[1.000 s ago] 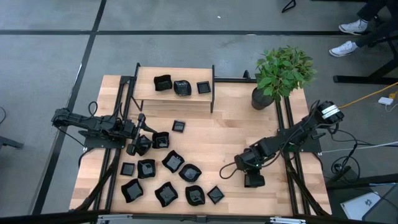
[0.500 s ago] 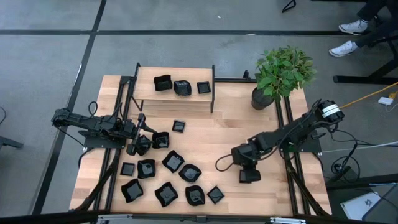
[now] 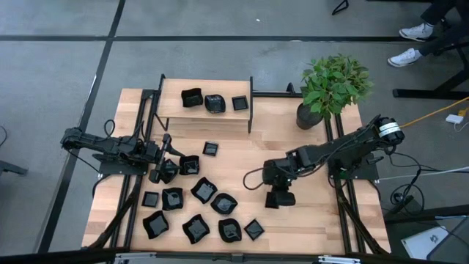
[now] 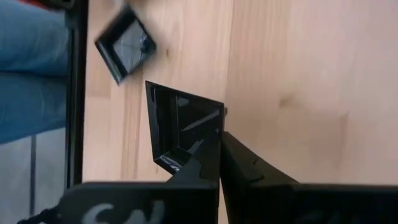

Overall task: Pick & Place Mini shaped plates
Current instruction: Stack the square plate on top of the square plates on the shelf

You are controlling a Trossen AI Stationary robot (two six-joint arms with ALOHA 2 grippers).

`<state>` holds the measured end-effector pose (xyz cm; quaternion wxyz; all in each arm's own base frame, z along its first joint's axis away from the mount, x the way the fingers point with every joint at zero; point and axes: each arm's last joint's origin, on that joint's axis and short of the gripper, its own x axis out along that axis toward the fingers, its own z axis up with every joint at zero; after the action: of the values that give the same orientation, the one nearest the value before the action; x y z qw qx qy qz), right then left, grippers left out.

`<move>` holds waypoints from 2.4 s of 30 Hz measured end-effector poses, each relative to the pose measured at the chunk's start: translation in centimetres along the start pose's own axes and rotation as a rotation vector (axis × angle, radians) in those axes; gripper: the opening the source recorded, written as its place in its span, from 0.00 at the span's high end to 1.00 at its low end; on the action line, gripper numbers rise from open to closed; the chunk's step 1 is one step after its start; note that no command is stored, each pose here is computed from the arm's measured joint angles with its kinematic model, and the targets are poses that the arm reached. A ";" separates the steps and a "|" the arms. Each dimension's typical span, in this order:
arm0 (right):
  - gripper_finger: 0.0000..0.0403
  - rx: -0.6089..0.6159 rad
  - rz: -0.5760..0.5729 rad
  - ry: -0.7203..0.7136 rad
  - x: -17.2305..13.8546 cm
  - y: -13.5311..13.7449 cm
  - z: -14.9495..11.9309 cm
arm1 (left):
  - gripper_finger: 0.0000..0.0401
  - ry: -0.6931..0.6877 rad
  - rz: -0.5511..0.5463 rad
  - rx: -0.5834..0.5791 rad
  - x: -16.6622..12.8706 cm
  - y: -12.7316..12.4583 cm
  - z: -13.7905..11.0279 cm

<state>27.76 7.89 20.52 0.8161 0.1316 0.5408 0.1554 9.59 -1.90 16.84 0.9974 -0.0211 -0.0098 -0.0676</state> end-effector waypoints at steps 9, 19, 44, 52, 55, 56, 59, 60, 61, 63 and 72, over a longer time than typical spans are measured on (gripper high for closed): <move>1.00 0.008 -0.040 -0.143 -2.7 -0.4 3.3 | 0.48 0.000 0.000 0.000 0.0 0.0 0.0; 1.00 0.016 -0.051 -0.264 -5.6 -1.1 6.1 | 0.48 0.000 0.000 0.000 0.0 0.0 0.0; 1.00 0.163 -0.290 -0.550 -10.9 -4.2 9.6 | 0.48 0.000 0.000 0.000 0.0 0.0 0.0; 0.99 0.236 -0.387 -0.645 -11.9 -5.7 10.1 | 0.48 0.000 0.000 0.000 0.0 0.0 0.0; 0.99 0.260 -0.439 -0.684 -12.4 -6.4 10.2 | 0.48 0.000 0.000 0.000 0.0 0.0 0.0; 0.99 0.268 -0.456 -0.695 -12.6 -6.7 10.3 | 0.48 0.000 0.000 0.000 0.0 0.0 0.0; 0.99 0.291 -0.505 -0.741 -13.1 -7.4 10.5 | 0.48 0.000 0.000 0.000 0.0 0.0 0.0; 0.99 0.301 -0.526 -0.753 -13.3 -7.7 10.5 | 0.48 0.000 0.000 0.000 0.0 0.0 0.0; 0.99 0.311 -0.548 -0.766 -13.5 -7.9 10.5 | 0.48 0.000 0.000 0.000 0.0 0.0 0.0; 0.99 0.331 -0.590 -0.794 -13.9 -8.5 10.5 | 0.48 0.000 0.000 0.000 0.0 0.0 0.0; 0.99 0.452 -0.657 -0.875 -15.1 -11.9 10.6 | 0.48 0.000 0.000 0.000 0.0 0.0 0.0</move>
<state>33.33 -9.49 32.75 0.9203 0.1796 0.1861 -0.2934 9.60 -1.90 16.84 0.9974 -0.0212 -0.0099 -0.0677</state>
